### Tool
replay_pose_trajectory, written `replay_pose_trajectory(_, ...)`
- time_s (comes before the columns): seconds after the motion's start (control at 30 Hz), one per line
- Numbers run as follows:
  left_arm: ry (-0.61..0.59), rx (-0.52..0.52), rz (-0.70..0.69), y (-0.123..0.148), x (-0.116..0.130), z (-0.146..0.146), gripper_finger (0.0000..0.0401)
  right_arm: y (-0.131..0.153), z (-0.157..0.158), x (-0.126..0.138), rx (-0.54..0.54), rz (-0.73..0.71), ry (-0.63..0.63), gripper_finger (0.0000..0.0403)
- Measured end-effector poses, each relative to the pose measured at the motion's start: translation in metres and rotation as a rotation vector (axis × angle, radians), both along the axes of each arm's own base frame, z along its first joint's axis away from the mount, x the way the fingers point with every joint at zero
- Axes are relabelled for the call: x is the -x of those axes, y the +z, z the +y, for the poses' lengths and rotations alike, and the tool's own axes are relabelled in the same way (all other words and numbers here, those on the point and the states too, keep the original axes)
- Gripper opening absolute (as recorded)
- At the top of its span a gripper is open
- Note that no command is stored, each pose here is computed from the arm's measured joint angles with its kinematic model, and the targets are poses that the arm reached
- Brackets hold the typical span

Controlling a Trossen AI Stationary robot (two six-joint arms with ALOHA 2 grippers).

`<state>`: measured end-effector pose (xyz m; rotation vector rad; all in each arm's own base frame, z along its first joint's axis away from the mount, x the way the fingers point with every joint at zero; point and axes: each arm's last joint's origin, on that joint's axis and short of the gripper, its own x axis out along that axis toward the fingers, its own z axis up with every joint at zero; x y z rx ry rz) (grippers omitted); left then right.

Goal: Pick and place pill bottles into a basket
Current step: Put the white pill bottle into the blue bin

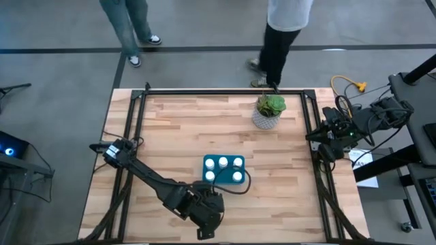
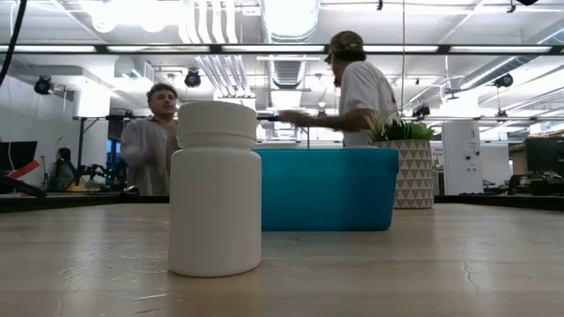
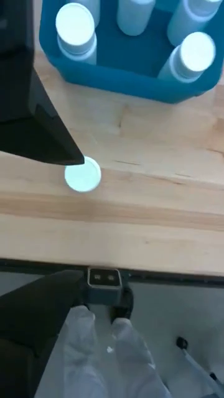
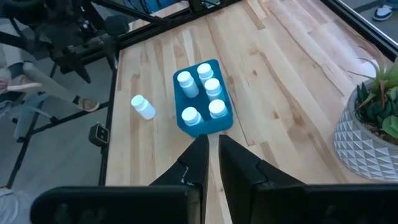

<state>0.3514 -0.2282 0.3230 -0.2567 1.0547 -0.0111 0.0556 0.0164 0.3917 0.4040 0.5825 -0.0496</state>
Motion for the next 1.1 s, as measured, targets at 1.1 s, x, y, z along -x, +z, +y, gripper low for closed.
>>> replay_pose_trajectory(1.1, -0.031, -0.007, 0.044, -0.078, -0.017, 0.018, 0.0282, 0.002, 0.000, -0.001, -0.012, -0.023, -0.029, 0.0031)
